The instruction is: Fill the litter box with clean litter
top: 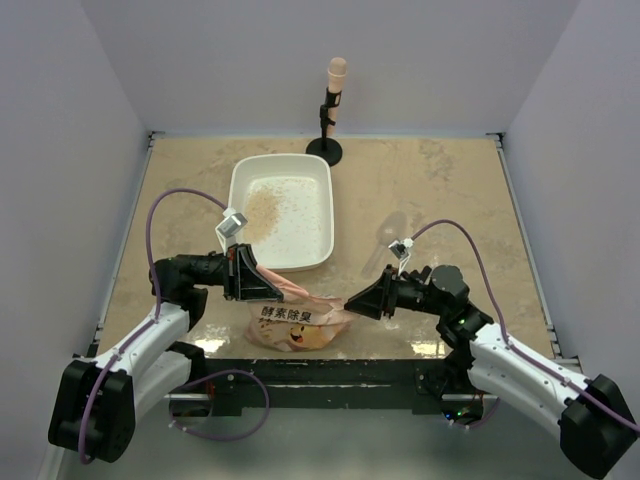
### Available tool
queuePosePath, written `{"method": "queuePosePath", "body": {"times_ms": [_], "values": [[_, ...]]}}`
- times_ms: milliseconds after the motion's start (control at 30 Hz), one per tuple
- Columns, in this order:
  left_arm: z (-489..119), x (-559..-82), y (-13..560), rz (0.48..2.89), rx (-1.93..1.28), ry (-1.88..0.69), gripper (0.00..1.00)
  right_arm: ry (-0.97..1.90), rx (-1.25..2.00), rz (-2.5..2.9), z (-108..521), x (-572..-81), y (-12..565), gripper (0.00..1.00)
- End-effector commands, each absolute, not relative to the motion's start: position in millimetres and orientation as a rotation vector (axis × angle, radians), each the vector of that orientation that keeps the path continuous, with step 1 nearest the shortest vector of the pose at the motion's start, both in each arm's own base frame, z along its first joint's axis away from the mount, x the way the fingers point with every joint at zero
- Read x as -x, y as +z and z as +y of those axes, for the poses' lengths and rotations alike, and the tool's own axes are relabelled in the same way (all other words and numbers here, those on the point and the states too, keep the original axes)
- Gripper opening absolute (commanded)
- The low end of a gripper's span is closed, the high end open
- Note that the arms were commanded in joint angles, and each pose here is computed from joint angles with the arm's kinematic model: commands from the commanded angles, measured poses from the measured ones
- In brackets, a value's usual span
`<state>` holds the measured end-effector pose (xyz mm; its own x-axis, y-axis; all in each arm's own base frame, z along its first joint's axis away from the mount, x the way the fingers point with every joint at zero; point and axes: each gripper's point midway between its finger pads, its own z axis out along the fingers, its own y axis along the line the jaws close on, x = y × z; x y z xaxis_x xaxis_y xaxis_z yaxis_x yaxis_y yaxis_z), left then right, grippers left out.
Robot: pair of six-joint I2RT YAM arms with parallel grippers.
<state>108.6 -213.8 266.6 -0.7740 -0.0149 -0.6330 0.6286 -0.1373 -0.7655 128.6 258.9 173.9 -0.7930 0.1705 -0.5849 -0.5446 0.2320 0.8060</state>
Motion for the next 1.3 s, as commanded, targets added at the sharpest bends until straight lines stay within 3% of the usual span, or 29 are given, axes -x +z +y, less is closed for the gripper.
{"method": "queuePosePath", "body": {"times_ms": [0,67,300,533,733,833,867,1267], "values": [[-204,-70,313,1.077,-1.071,-1.616,0.00,1.681,0.473,1.839,260,-112,189,0.43],[-204,-71,314,1.079,-1.072,-1.617,0.00,1.661,0.496,1.856,258,-110,183,0.43],[-205,-74,316,1.082,-1.076,-1.614,0.00,1.552,0.446,1.949,250,-116,160,0.60],[-205,-74,315,1.086,-1.078,-1.617,0.00,1.493,0.456,2.009,248,-119,141,0.57],[-205,-76,316,1.087,-1.073,-1.618,0.00,1.510,0.468,1.964,252,-123,150,0.38],[-206,-78,315,1.094,-1.066,-1.622,0.00,1.516,0.461,1.906,253,-126,165,0.17],[-206,-78,314,1.098,-1.061,-1.625,0.00,1.516,0.466,1.884,254,-127,169,0.00],[-210,-138,340,1.046,-0.974,-1.497,0.00,1.232,0.292,1.624,224,-170,258,0.00]]}}
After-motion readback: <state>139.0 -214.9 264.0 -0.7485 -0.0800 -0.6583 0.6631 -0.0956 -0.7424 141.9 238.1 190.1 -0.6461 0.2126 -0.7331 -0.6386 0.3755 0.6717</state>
